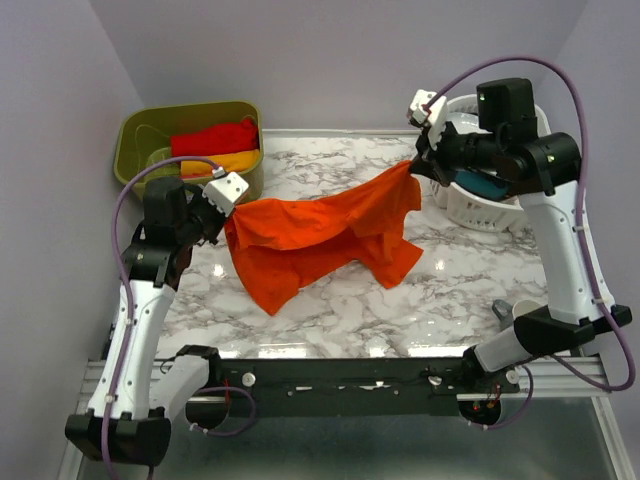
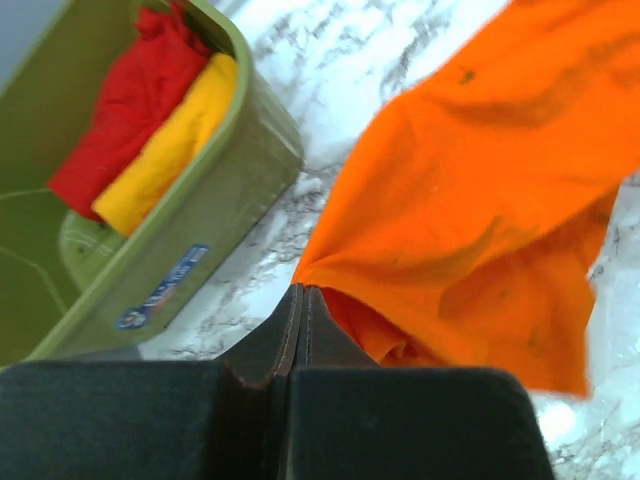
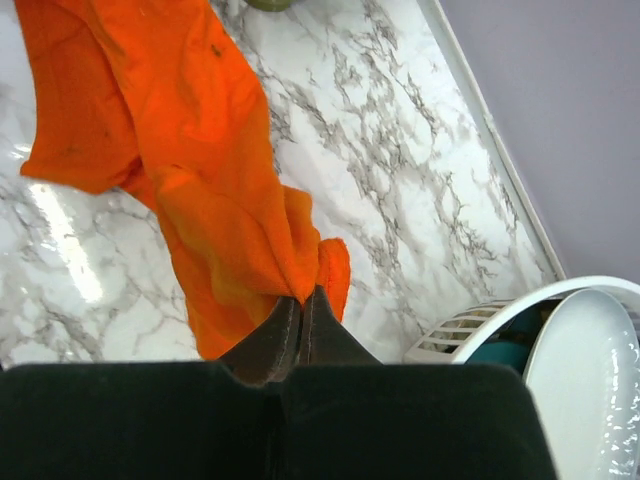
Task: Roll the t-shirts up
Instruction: Pick up the T-shirt from the center of the board, then flatten out the T-shirt at the center of the board.
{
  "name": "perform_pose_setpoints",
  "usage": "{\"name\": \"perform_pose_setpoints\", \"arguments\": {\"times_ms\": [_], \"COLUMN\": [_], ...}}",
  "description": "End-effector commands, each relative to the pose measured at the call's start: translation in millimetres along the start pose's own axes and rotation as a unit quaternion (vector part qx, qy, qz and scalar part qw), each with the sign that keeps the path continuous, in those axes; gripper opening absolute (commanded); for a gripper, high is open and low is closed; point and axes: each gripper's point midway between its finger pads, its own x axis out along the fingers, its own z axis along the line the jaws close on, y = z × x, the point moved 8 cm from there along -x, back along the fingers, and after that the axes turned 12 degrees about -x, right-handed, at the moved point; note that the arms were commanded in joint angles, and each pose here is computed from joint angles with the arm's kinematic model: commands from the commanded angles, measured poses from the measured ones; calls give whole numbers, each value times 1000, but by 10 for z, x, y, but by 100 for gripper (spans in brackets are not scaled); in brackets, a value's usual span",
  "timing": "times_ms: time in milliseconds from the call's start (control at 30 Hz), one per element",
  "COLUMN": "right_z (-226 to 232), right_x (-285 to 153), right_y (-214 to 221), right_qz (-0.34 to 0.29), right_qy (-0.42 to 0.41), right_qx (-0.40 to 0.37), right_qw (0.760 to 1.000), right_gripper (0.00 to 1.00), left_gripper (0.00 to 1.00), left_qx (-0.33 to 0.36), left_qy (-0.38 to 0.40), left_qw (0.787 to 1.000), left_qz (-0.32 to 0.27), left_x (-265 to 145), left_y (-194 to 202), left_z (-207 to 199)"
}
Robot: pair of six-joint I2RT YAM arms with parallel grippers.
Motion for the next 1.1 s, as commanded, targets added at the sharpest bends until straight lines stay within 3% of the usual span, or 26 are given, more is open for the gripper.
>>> {"name": "perform_pose_setpoints", "arguments": {"times_ms": [0, 100, 233, 367, 567, 600, 700, 833, 1067], "right_z": [416, 652, 915, 949, 912, 879, 612, 210, 158], "right_x": [-282, -339, -45, 305, 908, 976, 1187, 1192, 1205], "right_y": [46, 164, 723, 1146, 1742, 1811, 2052, 2255, 2415], "right_qz": [11, 18, 85, 129, 183, 191, 229, 256, 289], "right_qy": [-38, -61, -69, -80, -125, -123, -96, -27, 6], "right_qx": [85, 115, 138, 110, 162, 165, 198, 232, 239], "right_qw": [996, 991, 984, 982, 962, 960, 948, 938, 927], "right_gripper": [1, 1, 1, 1, 1, 1, 1, 1, 1], "left_gripper": [0, 0, 0, 0, 0, 20, 47, 61, 64], "left_qx": [18, -3, -24, -43, -31, -30, -41, -46, -47], "left_qy": [-39, -40, -14, -32, -94, -103, -125, -72, 35], "left_qw": [998, 999, 999, 995, 983, 981, 977, 983, 977], "left_qz": [-37, -13, 29, 88, 153, 160, 171, 162, 207], "left_x": [-322, -354, -177, 200, 629, 653, 653, 515, 278], "left_y": [-1, 166, 517, 910, 1225, 1247, 1194, 1081, 1461], "left_z": [-51, -112, -201, -125, 176, 225, 354, 259, -159]}}
